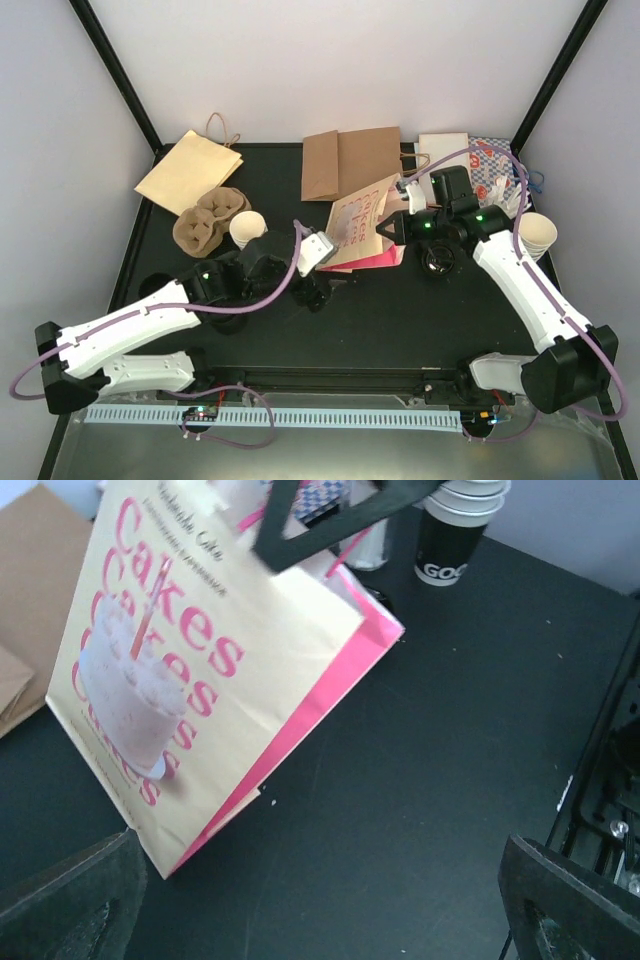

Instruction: Pack the takeout coffee

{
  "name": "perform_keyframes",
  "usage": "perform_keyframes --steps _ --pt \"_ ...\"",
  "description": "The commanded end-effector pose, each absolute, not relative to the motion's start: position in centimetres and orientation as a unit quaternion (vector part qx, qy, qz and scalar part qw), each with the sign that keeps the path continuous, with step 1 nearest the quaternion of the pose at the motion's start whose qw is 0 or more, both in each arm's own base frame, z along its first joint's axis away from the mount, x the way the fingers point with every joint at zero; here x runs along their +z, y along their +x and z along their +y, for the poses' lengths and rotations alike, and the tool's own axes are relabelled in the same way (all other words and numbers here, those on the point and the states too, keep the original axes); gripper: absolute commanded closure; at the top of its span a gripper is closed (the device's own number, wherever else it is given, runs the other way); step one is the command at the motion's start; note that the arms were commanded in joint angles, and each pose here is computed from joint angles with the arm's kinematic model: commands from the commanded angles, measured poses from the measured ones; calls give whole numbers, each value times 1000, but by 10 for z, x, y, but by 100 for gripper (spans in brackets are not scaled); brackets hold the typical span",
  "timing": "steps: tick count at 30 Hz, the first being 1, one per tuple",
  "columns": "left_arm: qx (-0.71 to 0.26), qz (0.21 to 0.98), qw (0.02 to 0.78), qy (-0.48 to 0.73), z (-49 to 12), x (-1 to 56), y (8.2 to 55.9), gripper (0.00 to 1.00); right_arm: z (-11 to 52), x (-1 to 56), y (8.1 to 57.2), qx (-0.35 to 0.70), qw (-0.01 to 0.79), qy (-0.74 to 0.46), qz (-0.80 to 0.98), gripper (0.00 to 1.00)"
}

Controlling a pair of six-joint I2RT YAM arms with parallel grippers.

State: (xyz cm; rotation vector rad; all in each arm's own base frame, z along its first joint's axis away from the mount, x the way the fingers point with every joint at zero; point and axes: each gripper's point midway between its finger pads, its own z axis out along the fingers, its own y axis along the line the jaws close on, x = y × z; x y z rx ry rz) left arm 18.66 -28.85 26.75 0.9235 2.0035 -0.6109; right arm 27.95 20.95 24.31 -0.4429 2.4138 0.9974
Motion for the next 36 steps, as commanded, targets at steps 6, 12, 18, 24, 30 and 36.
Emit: perform_keyframes --steps 6,12,18,24,30,36 --pt "-214 732 481 433 -299 277 181 1 207 253 269 360 258 -176 879 99" --pt "-210 692 509 466 -308 269 175 1 208 255 269 363 257 -175 878 99" --pt "-194 651 522 516 -320 260 167 1 208 257 269 365 255 -175 878 99" --pt "-168 634 522 545 -327 251 169 13 209 256 268 366 252 -174 879 99" --pt "-137 635 521 554 -333 244 179 22 210 257 267 371 247 -174 878 99" --pt "-107 640 527 548 -341 242 192 23 213 259 265 377 244 -172 877 99"
